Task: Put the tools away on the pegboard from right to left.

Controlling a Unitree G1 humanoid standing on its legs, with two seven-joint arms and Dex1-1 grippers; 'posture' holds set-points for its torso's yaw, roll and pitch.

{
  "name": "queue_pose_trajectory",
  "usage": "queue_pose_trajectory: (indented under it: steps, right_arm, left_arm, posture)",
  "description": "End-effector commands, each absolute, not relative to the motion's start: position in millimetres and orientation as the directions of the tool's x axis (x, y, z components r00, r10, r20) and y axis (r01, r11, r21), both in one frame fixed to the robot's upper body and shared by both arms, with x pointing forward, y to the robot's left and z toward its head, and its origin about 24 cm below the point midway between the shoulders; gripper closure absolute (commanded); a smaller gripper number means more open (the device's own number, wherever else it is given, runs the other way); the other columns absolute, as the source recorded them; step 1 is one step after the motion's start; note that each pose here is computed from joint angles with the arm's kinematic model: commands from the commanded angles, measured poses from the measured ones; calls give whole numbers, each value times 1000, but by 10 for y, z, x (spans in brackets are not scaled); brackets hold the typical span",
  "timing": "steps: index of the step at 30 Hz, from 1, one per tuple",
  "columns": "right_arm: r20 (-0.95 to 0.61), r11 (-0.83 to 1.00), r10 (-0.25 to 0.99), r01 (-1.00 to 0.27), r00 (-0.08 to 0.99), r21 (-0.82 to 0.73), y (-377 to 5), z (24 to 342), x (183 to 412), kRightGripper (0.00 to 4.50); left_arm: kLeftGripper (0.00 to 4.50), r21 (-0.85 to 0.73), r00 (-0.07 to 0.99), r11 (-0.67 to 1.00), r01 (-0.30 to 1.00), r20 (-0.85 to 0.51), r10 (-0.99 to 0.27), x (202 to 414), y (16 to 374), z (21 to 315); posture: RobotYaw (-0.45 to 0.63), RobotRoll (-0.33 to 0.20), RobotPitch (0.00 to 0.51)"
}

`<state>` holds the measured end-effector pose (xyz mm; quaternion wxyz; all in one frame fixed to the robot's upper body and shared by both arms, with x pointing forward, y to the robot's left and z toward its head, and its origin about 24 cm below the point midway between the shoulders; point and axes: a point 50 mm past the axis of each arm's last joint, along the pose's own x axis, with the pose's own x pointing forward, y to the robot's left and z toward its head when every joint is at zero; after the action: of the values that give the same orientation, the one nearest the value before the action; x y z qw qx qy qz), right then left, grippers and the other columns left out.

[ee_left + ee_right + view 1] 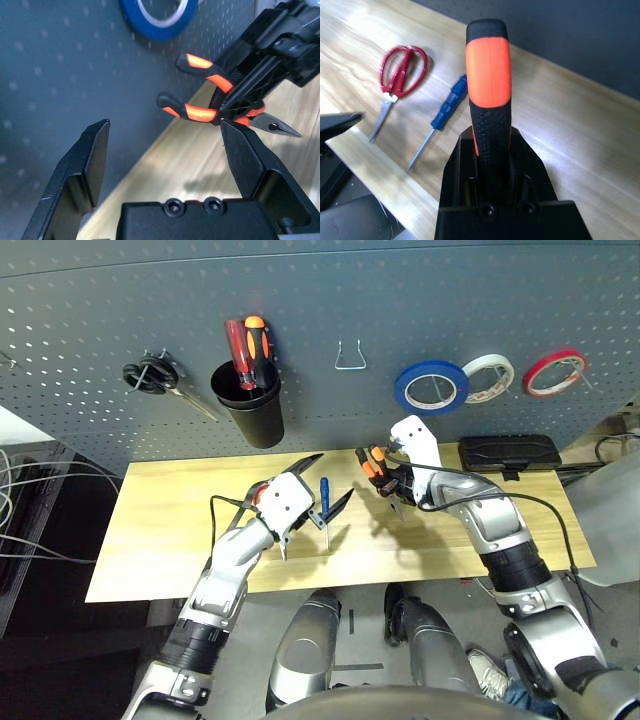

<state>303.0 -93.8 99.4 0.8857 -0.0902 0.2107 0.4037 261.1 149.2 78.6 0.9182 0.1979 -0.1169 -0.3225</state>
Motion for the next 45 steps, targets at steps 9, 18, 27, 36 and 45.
queue_pose_trajectory:
  steps: [9, 18, 27, 36, 45]
  right_arm:
    - [-211, 622, 753, -779, 623, -77, -839, 1384, 3024, 3961]
    - [-20, 652, 751, -747, 660, -132, -842, 1735, 3110, 3961]
    - [174, 642, 767, -743, 618, -191, -763, 2150, 3099, 3961]
    - [314, 641, 758, -740, 572, -201, -627, 2511, 3075, 3961]
    - [434, 669, 727, -692, 532, -273, -531, 2809, 3150, 3961]
  left_arm:
    - [0, 449, 781, 760, 470, 188, -595, 2697, 1547, 965]
    - [0, 462, 781, 770, 440, 226, -582, 2715, 1555, 1050]
    - [0, 460, 768, 774, 435, 260, -586, 2745, 1519, 1134]
    - [0, 459, 755, 786, 414, 310, -578, 2804, 1473, 1269]
    - [0, 455, 751, 794, 403, 332, -571, 2821, 1429, 1315]
  posture:
    - [193, 0, 216]
    - [193, 0, 217]
    - [187, 0, 211]
    - [190, 0, 205]
    - [205, 0, 210]
